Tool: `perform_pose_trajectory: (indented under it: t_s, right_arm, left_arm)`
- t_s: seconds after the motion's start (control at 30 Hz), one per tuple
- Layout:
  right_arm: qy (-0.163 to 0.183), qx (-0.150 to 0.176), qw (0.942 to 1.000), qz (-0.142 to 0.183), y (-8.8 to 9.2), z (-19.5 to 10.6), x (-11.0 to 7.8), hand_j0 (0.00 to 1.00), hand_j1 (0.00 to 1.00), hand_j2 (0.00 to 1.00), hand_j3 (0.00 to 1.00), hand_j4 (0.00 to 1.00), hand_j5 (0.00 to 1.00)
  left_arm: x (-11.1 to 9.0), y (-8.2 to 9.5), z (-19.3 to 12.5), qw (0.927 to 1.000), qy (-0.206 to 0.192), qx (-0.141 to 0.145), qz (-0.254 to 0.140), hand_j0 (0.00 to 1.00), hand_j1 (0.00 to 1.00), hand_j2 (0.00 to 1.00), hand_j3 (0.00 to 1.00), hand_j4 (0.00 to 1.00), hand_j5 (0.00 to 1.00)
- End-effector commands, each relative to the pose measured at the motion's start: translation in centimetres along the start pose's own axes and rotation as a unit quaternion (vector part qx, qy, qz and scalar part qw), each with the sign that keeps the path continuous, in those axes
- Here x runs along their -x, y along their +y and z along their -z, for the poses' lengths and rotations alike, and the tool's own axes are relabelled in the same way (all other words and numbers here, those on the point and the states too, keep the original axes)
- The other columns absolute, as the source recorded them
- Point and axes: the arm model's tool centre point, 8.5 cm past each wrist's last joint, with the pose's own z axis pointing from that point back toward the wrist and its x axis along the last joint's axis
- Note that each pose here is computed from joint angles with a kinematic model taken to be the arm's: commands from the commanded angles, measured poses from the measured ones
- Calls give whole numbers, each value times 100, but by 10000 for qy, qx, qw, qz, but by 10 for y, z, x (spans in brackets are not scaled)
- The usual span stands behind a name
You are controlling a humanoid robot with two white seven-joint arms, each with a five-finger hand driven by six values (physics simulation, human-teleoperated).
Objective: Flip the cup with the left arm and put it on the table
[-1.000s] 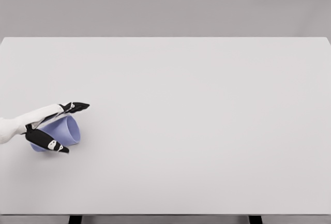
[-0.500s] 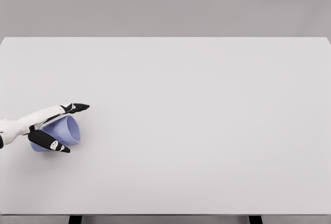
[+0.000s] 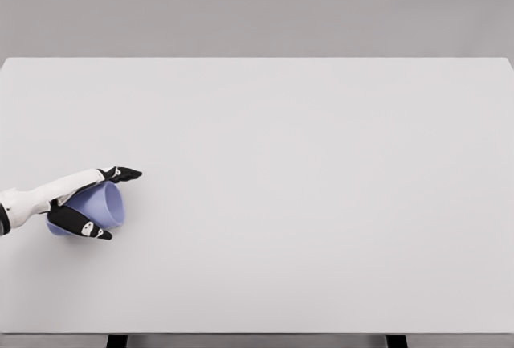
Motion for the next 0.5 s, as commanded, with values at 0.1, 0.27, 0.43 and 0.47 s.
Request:
perform_pose_trajectory:
  t_s: [0.1, 0.27, 0.43, 0.47]
  right_arm:
    - [-1, 0, 10000, 1, 0, 0, 0, 100, 100, 100, 100, 100, 100]
    - [-1, 0, 10000, 1, 0, 0, 0, 100, 100, 100, 100, 100, 100]
    - [-1, 0, 10000, 1, 0, 0, 0, 100, 100, 100, 100, 100, 100]
    - [-1, 0, 10000, 1, 0, 0, 0, 100, 100, 100, 100, 100, 100]
  left_arm:
    - [-1, -6, 3, 9999, -97, 32, 70, 65, 65, 65, 65, 65, 65]
    - [0, -6, 3, 10000, -80, 27, 51, 47, 47, 47, 47, 47, 47]
    - [-2, -1, 3, 9999, -119, -64, 54, 48, 48, 48, 48, 48, 48]
    - [-3, 2, 3, 9998, -136, -91, 69, 48, 48, 48, 48, 48, 48]
